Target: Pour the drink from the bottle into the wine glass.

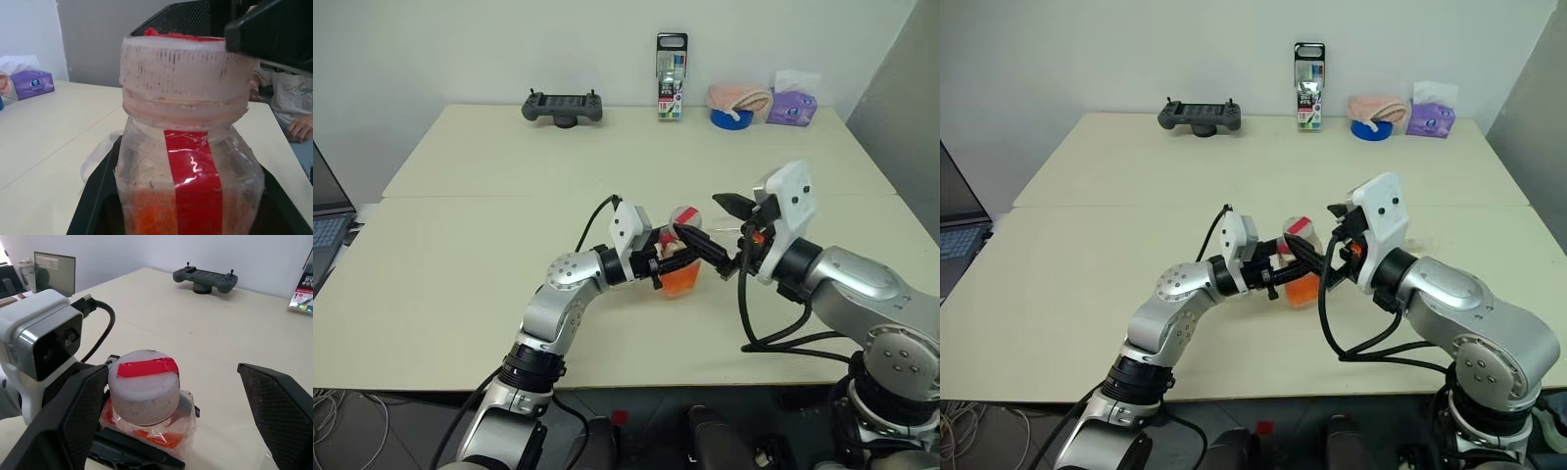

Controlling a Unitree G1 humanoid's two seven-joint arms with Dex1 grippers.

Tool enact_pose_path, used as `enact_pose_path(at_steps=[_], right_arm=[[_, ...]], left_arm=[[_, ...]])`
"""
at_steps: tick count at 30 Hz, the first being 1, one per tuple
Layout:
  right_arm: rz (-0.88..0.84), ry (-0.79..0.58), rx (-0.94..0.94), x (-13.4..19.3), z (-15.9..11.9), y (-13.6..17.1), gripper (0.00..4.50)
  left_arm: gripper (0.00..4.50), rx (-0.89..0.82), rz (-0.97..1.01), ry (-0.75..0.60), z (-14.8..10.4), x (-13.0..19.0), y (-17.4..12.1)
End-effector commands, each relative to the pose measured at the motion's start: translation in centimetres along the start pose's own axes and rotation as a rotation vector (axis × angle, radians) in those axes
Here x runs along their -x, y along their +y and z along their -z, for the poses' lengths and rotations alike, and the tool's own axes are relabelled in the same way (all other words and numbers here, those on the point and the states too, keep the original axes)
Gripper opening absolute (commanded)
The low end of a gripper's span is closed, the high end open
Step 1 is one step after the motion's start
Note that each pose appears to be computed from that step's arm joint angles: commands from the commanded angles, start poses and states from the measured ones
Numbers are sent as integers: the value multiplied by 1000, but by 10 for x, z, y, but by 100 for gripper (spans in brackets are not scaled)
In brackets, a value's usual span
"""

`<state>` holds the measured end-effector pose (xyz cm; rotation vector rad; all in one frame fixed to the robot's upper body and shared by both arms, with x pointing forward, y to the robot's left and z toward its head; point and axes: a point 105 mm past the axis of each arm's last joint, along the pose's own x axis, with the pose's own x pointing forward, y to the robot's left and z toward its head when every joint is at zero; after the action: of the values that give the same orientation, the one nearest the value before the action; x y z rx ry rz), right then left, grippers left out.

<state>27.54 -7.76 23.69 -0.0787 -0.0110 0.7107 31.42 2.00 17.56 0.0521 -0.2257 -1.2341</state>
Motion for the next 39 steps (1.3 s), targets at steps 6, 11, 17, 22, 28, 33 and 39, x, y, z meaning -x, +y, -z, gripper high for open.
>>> enact_pose_path(at_steps=[6, 11, 17, 22, 28, 33, 39], right_arm=[[38, -22, 28, -2, -7, 0, 450], [32, -16, 31, -3, -6, 3, 328], [45, -33, 84, -4, -16, -7, 184], [-177, -63, 209, -3, -32, -16, 184], [-856, 65, 328, 6, -19, -4, 184], [-868, 69, 446, -36, -29, -34, 184], [-896, 105, 456, -41, -35, -44, 219]], left_arm=[[181, -53, 22, -43, -14, -3, -2], [181, -55, 15, -44, -15, -3, -1], [180, -63, 5, -43, -16, -4, 1], [179, -72, -2, -42, -18, -4, 2], [177, -71, 9, -43, -18, -8, -2], [176, -80, 8, -53, -21, -10, -6], [176, -85, -16, -46, -20, -5, -4]])
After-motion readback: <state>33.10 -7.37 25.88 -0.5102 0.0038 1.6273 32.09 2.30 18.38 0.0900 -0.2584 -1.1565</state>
